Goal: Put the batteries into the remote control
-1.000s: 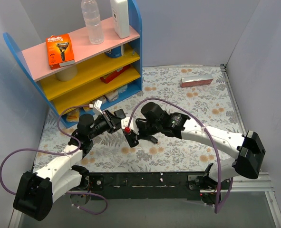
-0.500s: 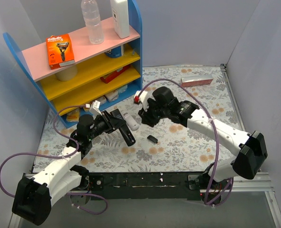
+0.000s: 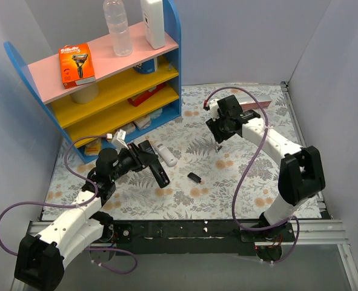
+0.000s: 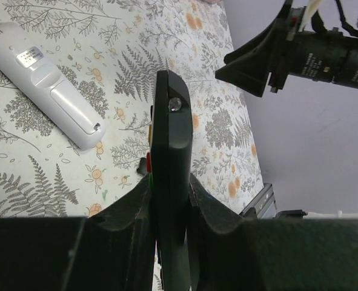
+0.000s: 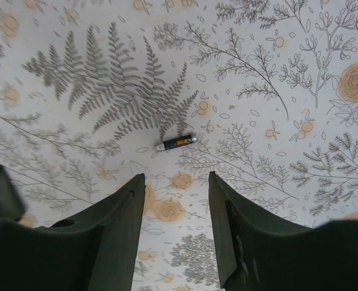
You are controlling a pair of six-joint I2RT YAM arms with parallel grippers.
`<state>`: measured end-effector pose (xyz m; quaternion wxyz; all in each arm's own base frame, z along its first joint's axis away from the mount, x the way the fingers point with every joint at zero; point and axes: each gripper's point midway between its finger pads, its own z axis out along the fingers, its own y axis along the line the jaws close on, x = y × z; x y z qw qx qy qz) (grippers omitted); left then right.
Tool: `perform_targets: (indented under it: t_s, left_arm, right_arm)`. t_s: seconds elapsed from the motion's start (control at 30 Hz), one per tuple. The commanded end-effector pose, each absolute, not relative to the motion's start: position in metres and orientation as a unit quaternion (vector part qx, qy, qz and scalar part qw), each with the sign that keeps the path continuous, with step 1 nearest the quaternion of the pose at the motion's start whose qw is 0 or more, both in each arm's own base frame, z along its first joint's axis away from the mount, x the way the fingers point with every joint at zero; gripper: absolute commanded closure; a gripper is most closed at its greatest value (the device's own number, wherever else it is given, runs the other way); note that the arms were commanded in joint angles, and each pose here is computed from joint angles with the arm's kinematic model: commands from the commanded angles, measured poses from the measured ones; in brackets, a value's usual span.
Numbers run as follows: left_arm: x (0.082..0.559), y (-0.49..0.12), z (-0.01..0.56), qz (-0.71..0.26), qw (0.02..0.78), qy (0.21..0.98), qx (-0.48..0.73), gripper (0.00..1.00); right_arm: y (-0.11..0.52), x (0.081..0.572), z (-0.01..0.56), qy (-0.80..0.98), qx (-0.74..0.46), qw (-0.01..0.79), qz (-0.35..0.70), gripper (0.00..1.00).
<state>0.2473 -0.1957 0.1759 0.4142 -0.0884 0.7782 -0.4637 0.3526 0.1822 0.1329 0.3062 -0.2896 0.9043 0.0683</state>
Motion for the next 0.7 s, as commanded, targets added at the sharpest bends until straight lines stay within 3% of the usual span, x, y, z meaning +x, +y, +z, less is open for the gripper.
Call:
perform_targets:
  t_s: [0.0,0.17,0.4,0.67]
  left_arm:
    - [0.241,-0.196,0.182,-0.462,0.419,0.779,-0.066,1.0]
    - [0.241,-0.194,0.187,-0.45,0.425,0.784,-0.052,1.0]
    - [0.239,-0.188,0.185,-0.433,0.427,0.792,-0.054,1.0]
    - [0.237,-0.184,0.185,-0.421,0.426,0.798,-0.06,1.0]
  right_arm:
    - [0.163,0.374,0.123,0.855,-0.427,0.293,-0.013,0.47]
    - [0.179,0.38,0.107,0.765,-0.575,0.29,0.011,0.47]
    - [0.172,0.379,0.082,0.742,-0.631,0.223,0.039,0.46]
    - [0.169,0.377,0.061,0.74,-0.641,0.198,0.053,0.47]
